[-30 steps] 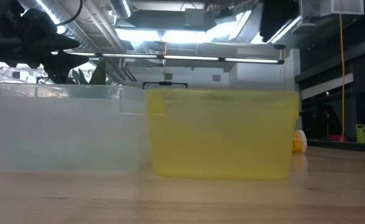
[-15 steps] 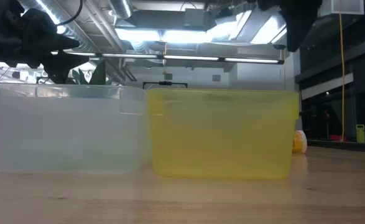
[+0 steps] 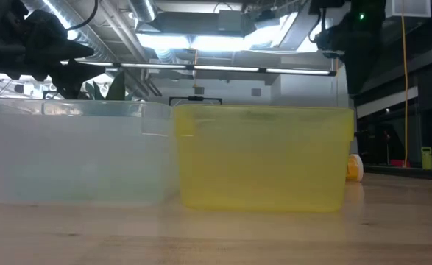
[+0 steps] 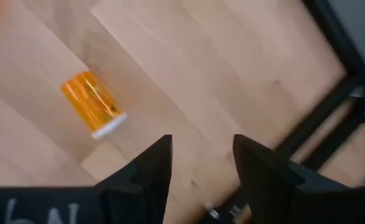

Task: Pick and place medicine bottles into bin by pill shape (circle, oval)
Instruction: Put the orange capsule bottle into the yellow bin

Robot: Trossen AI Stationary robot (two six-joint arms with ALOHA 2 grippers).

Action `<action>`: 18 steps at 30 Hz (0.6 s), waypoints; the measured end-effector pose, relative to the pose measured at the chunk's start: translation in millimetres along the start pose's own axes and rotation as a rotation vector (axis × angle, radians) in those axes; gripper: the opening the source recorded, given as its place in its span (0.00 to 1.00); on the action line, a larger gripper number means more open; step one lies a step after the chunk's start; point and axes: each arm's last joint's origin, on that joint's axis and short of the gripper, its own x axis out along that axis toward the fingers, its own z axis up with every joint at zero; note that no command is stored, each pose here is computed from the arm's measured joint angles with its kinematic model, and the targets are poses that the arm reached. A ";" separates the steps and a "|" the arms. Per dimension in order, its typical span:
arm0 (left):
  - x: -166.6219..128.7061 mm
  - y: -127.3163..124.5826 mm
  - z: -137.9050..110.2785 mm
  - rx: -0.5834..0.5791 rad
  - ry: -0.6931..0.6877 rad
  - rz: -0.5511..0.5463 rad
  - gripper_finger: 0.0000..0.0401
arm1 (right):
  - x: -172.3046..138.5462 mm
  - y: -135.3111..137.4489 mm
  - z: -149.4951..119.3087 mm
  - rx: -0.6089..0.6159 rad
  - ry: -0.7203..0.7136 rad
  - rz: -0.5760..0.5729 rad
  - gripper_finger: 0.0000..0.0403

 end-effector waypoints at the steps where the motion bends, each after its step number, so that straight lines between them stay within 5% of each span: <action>1: 0.0 0.0 0.0 0.000 0.000 0.000 0.47 | 5.0 0.5 -0.5 0.009 0.000 0.011 0.43; 18: 0.0 0.0 0.0 0.001 0.000 0.001 0.47 | 29.9 16.9 13.0 -0.062 -0.140 0.089 0.47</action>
